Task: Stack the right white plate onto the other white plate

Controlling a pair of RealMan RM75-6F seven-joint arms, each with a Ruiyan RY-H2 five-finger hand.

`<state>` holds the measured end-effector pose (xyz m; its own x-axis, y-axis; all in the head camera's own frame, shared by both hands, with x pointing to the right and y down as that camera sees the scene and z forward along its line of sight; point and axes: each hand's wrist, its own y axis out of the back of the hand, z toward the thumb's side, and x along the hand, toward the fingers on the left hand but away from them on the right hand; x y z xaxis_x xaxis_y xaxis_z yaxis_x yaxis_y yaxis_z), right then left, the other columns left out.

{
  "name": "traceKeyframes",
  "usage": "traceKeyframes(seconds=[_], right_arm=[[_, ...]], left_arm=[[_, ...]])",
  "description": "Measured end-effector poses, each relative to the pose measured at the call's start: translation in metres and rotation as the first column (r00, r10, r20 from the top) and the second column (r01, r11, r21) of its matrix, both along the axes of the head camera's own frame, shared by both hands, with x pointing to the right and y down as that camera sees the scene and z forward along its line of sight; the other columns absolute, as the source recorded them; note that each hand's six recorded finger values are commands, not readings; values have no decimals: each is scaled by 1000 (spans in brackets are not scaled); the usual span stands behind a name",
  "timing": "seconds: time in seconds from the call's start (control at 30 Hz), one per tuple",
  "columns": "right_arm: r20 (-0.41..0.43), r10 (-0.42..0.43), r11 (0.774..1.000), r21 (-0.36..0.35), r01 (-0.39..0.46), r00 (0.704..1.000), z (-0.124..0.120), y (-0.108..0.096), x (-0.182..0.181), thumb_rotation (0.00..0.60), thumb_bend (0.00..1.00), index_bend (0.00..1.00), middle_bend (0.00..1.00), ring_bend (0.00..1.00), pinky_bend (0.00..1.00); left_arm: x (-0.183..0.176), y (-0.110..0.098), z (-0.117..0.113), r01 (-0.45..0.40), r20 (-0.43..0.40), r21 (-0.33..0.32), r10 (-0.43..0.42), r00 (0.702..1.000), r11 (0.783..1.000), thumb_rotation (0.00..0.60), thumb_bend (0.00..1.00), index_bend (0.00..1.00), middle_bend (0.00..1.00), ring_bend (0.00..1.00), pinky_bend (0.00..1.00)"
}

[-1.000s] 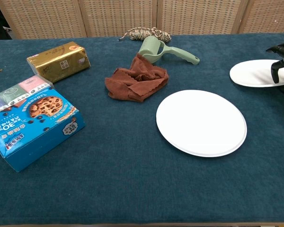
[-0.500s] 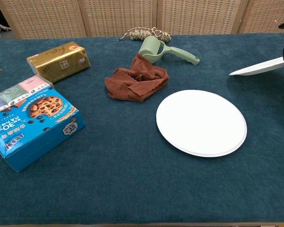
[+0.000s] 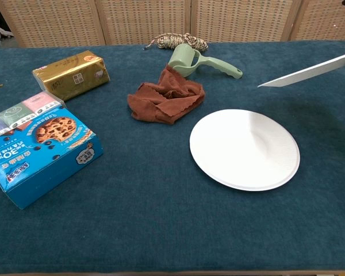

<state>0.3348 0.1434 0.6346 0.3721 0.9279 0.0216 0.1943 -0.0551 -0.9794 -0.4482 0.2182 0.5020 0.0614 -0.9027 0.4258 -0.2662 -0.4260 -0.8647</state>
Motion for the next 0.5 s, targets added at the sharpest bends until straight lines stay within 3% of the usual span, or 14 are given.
traceKeyframes(seconds=[0.3,0.5], right_arm=[[136,-65,997,-31,70,989,-15,19,-47,600,643,682,136,0,52],[145,-135,986,-78,147,980,-11,42,-85,600,643,682,135,0,51]], left_arm=[[-1,-1,-1,2,-1,2,-2,1000,1000,600,0,0,0,0,0],[-3,-1,-2,8,-4,6,-8,1000,1000,600,0,0,0,0,0]])
